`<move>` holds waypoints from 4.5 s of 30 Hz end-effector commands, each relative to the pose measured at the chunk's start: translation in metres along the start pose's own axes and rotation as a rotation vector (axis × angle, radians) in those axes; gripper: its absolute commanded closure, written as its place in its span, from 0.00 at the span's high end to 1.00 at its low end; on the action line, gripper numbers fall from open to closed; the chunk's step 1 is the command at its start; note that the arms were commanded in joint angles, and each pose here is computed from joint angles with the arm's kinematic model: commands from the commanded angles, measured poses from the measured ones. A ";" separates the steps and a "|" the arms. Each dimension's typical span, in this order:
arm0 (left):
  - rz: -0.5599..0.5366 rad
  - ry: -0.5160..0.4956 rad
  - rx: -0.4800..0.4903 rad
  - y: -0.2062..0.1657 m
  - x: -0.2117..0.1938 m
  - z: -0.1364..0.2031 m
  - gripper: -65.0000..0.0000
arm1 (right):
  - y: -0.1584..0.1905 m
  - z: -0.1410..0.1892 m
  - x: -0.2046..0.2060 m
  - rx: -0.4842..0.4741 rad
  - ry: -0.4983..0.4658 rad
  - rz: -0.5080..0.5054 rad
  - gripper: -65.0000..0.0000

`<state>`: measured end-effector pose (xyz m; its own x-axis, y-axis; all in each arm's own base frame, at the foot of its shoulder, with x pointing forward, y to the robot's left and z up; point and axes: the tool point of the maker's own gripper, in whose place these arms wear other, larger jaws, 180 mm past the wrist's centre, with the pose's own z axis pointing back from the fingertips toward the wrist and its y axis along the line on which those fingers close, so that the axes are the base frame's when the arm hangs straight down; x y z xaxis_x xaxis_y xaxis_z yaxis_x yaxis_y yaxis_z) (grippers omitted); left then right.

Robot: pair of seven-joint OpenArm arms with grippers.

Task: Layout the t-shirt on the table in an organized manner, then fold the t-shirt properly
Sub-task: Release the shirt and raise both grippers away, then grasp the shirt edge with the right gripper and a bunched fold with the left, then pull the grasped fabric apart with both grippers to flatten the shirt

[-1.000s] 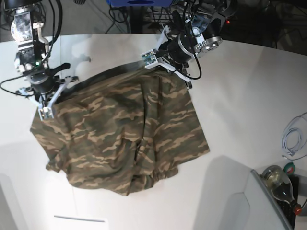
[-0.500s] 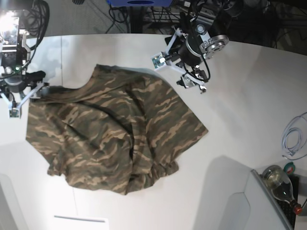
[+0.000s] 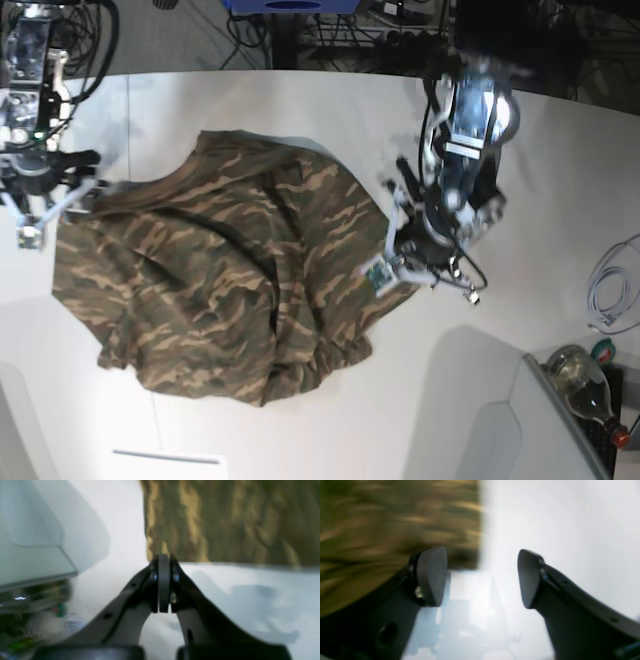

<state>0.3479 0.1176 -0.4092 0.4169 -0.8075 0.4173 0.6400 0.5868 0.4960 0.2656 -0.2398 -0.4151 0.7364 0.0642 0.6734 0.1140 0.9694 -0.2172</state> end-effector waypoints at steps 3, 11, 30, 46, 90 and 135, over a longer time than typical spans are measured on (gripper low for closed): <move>0.060 -0.031 -0.050 0.004 0.010 -0.023 0.00 | 0.044 -0.005 0.031 0.094 -0.100 0.058 0.30; 0.156 -0.002 -0.075 -0.036 -0.034 -0.049 0.00 | 0.091 -0.038 -0.002 0.179 0.037 0.098 0.02; 0.089 -0.105 -0.023 -0.080 -0.024 0.068 0.00 | -0.008 -0.095 0.002 -0.014 0.155 0.032 0.02; 0.461 0.290 0.470 0.105 -0.198 0.110 0.00 | 0.241 0.066 0.019 0.567 -0.188 0.379 0.78; 0.807 -0.291 -0.170 -0.006 -0.025 0.015 0.90 | 0.196 0.100 -0.048 0.518 -0.084 0.368 0.00; 1.132 -0.358 -0.274 -0.030 0.088 -0.096 0.00 | 0.133 0.100 -0.081 0.431 -0.005 0.444 0.00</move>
<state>0.4059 0.0153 -0.4794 0.7029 0.2210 0.6761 0.1570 0.8789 -0.4505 0.1511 -0.0899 -0.4333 0.6646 0.4806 0.5721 -0.4833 0.8605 -0.1615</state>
